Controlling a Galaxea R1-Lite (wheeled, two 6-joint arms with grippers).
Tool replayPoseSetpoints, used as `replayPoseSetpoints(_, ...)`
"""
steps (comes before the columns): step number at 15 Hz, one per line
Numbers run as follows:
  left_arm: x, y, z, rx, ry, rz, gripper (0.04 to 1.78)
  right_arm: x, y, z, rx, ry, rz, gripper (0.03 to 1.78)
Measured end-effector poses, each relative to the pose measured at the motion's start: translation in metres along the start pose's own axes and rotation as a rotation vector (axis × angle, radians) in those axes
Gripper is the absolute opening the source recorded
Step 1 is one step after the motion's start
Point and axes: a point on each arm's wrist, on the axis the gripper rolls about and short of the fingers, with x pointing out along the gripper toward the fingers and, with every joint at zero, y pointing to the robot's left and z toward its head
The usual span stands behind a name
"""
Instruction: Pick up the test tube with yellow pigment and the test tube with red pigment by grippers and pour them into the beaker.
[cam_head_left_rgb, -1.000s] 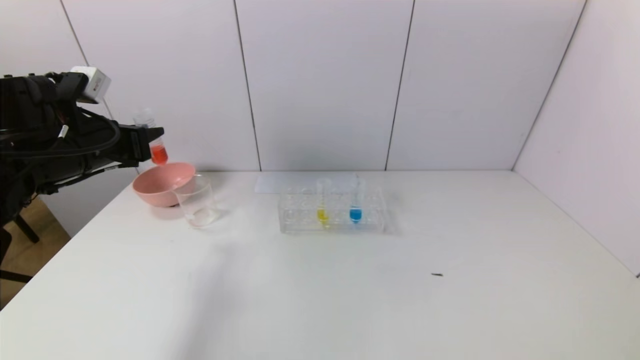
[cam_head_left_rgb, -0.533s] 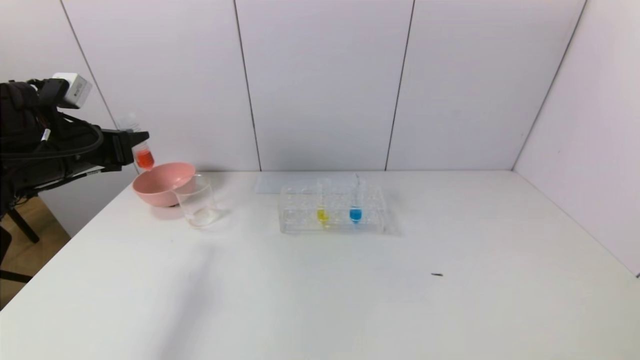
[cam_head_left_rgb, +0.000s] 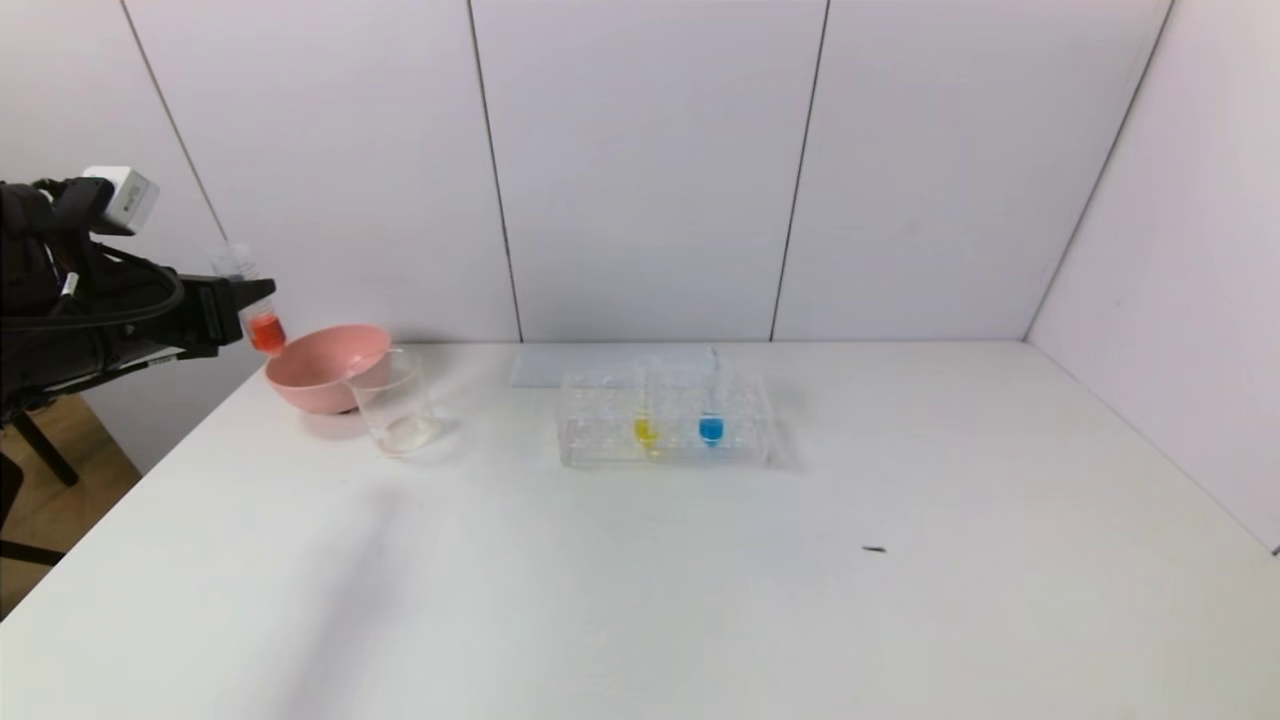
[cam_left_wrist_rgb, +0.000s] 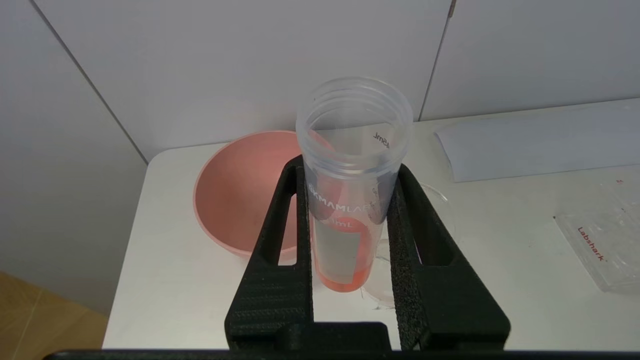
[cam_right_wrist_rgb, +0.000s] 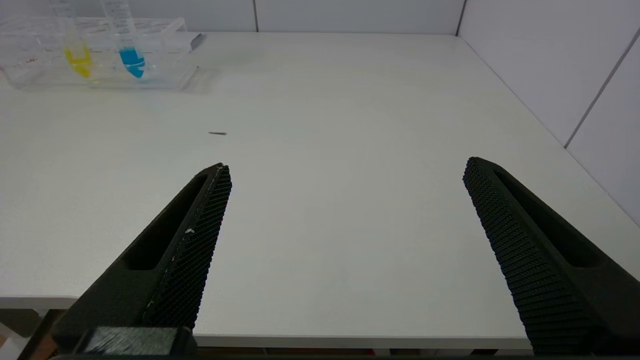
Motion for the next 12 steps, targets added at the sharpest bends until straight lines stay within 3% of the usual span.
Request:
replayPoseSetpoints(8,0.013,0.007,-0.015,-0.014,0.045,-0.004,0.45,0.000,0.000,0.000,0.000,0.000,0.000,1.70)
replayPoseSetpoints(12,0.021,0.011,-0.022,-0.022,0.057,-0.079,0.45,0.000,0.000,0.000,0.000,0.000,0.000,1.70)
